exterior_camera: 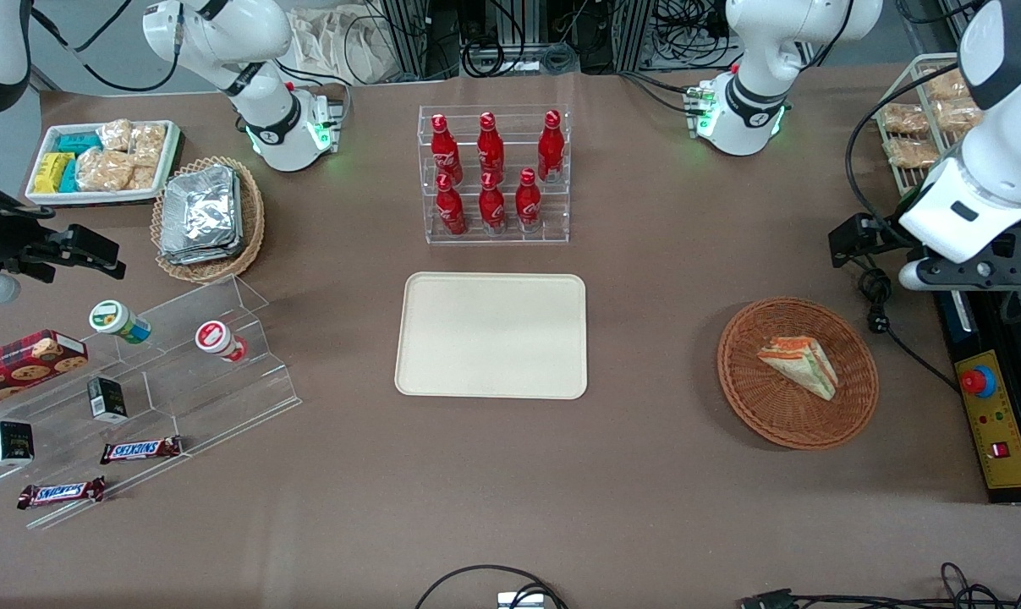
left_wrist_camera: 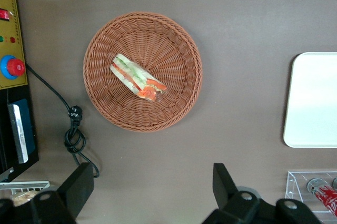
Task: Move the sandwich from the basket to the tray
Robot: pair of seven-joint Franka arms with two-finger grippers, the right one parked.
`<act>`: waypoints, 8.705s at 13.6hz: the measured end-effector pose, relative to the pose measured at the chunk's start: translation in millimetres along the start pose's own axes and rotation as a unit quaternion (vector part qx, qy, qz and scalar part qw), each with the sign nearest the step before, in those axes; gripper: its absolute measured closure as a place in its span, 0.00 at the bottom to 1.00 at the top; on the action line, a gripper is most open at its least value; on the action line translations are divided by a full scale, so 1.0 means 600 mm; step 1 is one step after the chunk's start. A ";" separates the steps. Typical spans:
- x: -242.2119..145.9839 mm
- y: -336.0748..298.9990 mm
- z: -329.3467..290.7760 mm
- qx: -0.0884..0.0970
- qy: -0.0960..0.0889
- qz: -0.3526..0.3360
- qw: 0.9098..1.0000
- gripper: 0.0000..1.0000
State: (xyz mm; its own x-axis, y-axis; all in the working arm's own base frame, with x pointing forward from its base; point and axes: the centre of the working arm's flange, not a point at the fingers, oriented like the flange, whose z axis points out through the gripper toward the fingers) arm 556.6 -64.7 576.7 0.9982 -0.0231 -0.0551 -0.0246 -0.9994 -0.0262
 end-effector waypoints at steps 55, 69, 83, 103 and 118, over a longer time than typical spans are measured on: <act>0.003 0.356 0.036 -0.010 -0.019 0.103 0.994 0.84; 0.000 0.668 0.469 0.016 0.047 0.116 0.992 0.84; -0.043 0.676 0.570 0.031 0.062 0.094 0.993 0.58; 0.086 0.304 0.153 -0.034 0.054 -0.005 0.998 0.00; -0.021 0.007 -0.032 0.003 0.035 -0.043 0.998 0.00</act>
State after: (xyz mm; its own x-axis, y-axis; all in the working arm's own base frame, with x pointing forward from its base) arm 545.1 -69.0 596.3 0.9981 0.0598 0.0169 0.0603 -0.9976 -0.0342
